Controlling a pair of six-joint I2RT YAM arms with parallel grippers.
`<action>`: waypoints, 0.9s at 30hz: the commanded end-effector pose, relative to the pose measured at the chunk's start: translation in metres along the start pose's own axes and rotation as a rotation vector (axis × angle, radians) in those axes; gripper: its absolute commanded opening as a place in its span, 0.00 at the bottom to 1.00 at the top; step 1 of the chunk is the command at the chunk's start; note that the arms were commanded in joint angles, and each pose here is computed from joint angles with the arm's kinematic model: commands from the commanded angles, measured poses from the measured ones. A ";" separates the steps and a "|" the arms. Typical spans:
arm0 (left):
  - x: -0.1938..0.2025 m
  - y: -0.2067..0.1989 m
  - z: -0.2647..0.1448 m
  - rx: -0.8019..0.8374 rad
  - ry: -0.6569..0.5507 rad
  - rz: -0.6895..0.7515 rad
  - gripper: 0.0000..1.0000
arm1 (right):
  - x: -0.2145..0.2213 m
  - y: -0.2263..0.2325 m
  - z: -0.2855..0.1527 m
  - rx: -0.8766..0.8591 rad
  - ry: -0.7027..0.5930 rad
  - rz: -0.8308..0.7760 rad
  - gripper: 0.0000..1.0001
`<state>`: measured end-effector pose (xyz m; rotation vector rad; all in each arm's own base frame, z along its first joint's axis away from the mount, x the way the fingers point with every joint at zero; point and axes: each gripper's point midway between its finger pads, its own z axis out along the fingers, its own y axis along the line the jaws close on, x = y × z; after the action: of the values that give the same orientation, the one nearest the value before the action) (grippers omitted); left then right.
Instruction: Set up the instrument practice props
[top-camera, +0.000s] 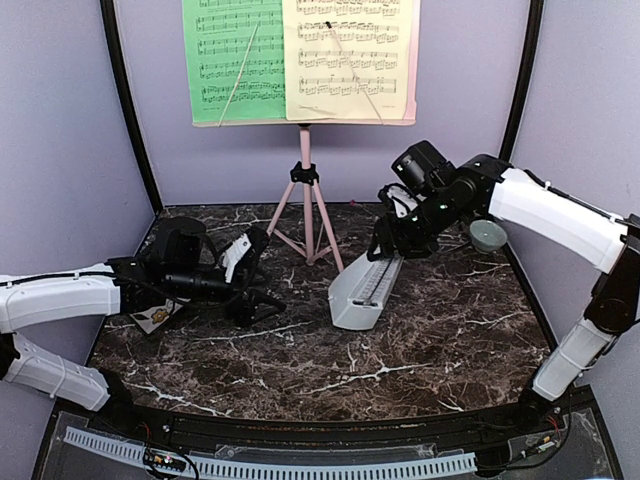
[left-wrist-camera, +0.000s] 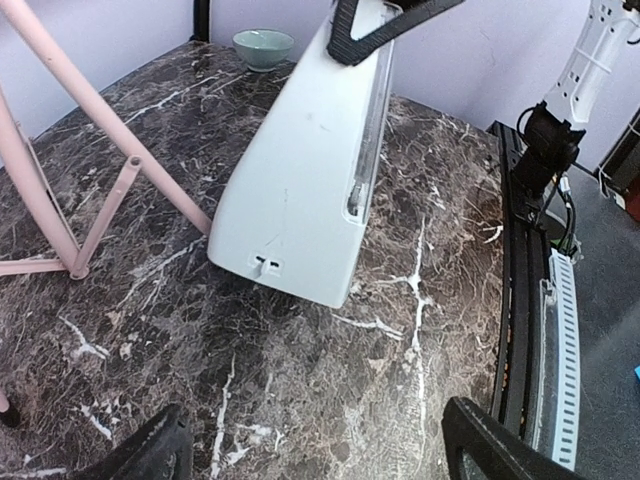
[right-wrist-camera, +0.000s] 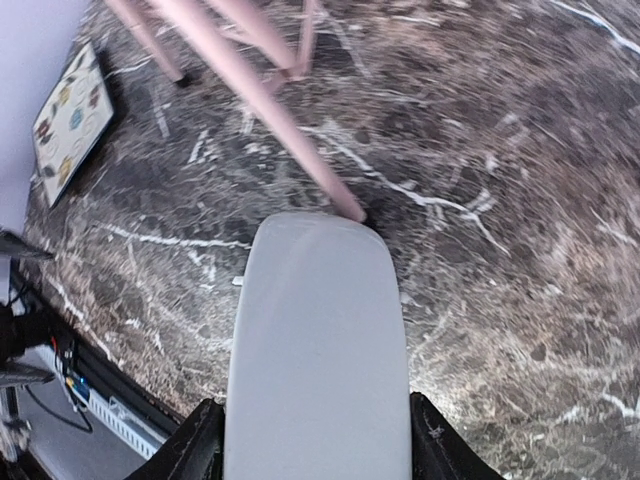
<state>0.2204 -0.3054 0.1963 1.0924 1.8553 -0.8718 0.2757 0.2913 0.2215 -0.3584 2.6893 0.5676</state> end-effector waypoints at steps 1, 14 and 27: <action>0.004 -0.013 0.010 0.069 0.000 0.101 0.89 | -0.021 0.050 -0.031 -0.230 -0.132 -0.192 0.37; 0.020 -0.021 0.027 0.095 0.046 0.152 0.99 | -0.008 0.092 -0.047 -0.423 -0.160 -0.415 0.26; 0.020 -0.001 0.039 -0.013 0.023 0.127 0.99 | -0.006 0.113 -0.056 -0.488 -0.173 -0.508 0.20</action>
<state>0.2121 -0.3303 0.1501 1.2864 1.8353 -0.8180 0.2334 0.3472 0.2515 -0.9695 2.3901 0.8924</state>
